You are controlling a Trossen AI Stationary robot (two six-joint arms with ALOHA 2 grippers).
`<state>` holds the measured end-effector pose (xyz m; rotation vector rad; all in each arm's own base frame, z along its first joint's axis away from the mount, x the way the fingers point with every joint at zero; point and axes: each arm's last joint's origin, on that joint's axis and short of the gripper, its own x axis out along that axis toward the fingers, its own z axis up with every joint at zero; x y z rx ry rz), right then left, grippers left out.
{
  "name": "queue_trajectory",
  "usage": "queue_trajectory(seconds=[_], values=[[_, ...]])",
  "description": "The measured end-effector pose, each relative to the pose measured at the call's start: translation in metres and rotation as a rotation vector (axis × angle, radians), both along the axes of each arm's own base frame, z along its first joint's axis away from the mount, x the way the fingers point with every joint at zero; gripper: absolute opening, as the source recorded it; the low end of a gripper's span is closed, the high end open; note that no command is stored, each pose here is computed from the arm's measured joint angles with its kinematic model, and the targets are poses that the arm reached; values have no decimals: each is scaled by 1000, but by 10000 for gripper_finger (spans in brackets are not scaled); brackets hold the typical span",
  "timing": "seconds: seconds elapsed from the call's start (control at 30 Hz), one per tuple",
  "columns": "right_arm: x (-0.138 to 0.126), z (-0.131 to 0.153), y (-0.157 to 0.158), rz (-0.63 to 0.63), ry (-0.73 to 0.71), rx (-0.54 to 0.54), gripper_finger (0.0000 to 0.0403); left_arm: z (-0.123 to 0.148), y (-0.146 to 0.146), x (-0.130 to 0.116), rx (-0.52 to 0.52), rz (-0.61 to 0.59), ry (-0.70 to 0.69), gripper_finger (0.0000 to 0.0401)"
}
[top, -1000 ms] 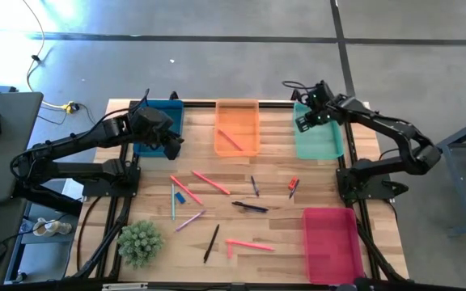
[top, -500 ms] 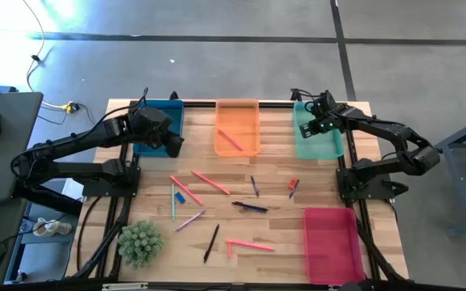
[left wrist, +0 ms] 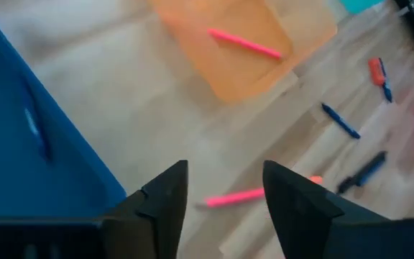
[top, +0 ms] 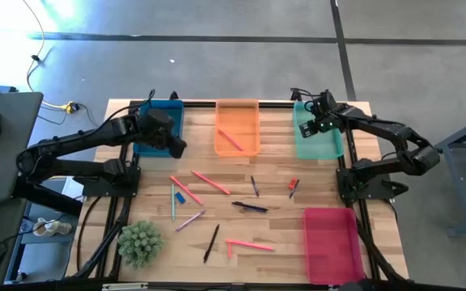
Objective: Sort crayons/erasers/pens/pencils in bins
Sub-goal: Put the purple pen into the pink bin
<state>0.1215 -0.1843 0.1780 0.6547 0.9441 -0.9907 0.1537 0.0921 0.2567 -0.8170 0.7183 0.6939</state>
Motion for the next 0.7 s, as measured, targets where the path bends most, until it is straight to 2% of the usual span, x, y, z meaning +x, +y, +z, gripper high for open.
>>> queue_trajectory(seconds=[0.23, 0.4, 0.7], values=[[8, 27, -12, 41, -10, -90, 160, -9, -16, 9, -120, -17, 49, 207], [12, 44, -18, 72, -13, -130, 161, -10, -34, 19, -186, -95, 35, 209], [14, 66, -21, 88, -3, -133, 161, -14, -66, 31, -277, -167, 53, 209]])
